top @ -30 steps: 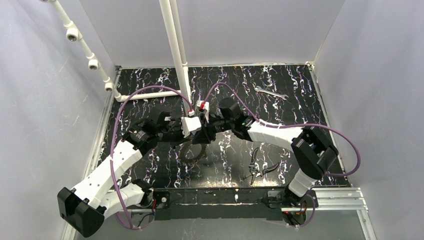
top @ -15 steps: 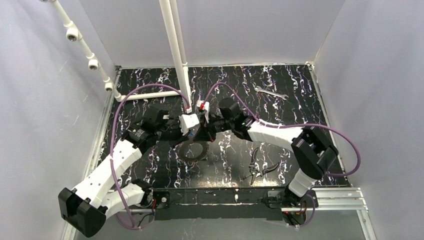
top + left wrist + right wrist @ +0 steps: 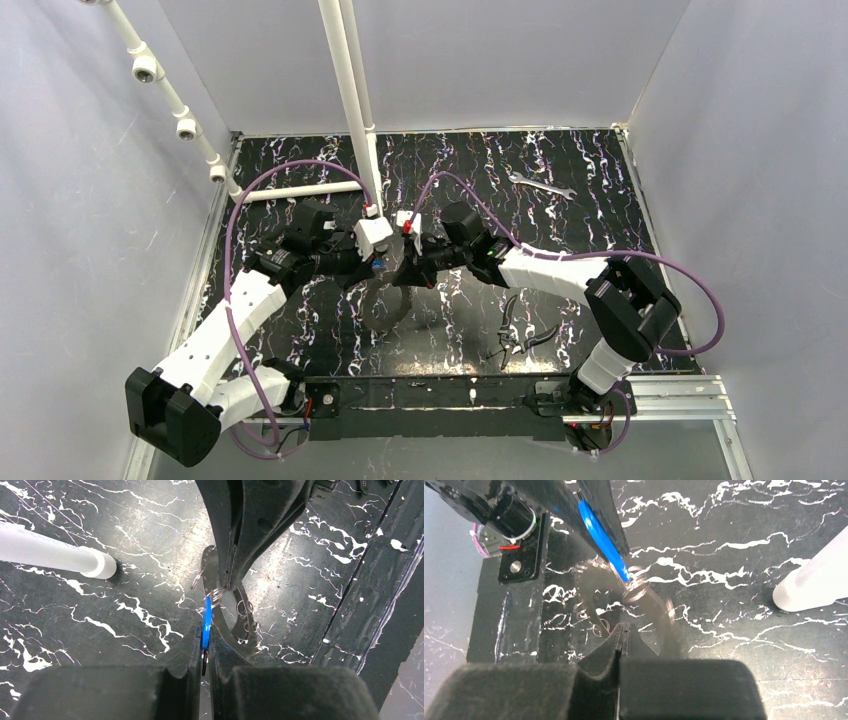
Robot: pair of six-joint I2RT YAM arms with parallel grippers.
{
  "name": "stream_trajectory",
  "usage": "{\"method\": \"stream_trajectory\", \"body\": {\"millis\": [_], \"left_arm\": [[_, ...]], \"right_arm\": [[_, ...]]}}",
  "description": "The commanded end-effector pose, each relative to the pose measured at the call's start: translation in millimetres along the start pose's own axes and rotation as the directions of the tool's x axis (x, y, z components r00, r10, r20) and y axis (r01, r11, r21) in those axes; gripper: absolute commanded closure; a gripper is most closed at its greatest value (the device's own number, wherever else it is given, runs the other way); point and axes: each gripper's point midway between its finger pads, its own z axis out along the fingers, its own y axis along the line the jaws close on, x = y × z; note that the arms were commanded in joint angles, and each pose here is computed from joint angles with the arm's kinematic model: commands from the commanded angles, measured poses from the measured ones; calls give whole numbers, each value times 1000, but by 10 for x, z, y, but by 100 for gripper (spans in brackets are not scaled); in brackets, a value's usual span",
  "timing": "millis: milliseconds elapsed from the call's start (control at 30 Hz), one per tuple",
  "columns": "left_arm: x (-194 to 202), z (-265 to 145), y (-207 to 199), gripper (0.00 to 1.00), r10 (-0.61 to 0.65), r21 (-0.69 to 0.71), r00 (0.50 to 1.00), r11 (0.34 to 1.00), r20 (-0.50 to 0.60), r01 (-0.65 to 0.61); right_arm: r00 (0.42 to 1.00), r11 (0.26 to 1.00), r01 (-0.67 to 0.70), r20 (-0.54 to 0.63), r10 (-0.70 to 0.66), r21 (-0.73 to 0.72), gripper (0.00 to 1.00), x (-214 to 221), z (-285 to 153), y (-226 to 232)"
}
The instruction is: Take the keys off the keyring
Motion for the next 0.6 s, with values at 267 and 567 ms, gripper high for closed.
{"method": "stream_trajectory", "body": {"millis": [267, 567], "left_arm": [[-201, -133, -121, 100, 11, 56, 997, 998, 72, -15], [-199, -150, -112, 100, 4, 44, 997, 999, 71, -7]], "right_arm": [[997, 997, 81, -8, -81, -14, 98, -50, -27, 50], [999, 999, -25, 46, 26, -24, 57, -420, 6, 106]]}}
